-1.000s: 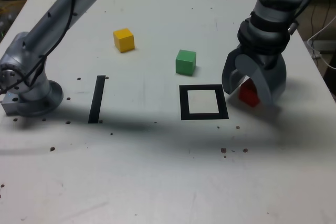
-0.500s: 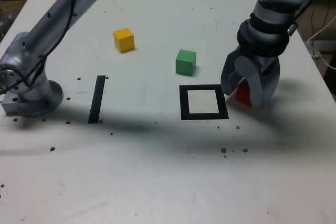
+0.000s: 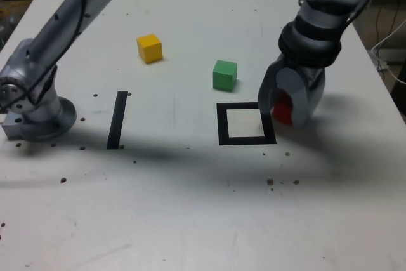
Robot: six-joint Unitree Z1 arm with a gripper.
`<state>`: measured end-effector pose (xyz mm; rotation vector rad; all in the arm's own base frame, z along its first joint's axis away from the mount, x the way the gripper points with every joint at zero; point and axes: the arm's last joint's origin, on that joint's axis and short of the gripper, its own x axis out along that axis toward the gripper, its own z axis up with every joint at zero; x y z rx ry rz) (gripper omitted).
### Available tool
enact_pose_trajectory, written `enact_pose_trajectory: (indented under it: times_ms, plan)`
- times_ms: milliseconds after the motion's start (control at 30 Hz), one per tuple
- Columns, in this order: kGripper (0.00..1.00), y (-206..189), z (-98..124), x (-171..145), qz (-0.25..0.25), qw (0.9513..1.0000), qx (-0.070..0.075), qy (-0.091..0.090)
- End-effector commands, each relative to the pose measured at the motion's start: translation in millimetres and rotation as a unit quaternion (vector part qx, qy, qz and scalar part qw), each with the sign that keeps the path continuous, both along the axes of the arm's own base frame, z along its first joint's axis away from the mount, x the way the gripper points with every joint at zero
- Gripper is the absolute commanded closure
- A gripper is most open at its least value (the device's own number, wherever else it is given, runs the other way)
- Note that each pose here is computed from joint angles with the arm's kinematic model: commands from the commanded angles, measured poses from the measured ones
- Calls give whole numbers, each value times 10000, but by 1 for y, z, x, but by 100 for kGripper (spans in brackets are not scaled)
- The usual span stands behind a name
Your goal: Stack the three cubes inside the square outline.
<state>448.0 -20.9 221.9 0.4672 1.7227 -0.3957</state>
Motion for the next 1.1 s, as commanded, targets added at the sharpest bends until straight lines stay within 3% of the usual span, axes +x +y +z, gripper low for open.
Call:
enact_pose_trajectory:
  times_ms: [0,267,700,1067]
  plan:
    - [72,-1,10,-7,103,9999,28,-64]
    - [72,0,30,-30,714,9973,85,-156]
    - [72,-2,33,-62,1526,9879,-233,-178]
    - [72,-3,27,-79,1864,9817,-322,-236]
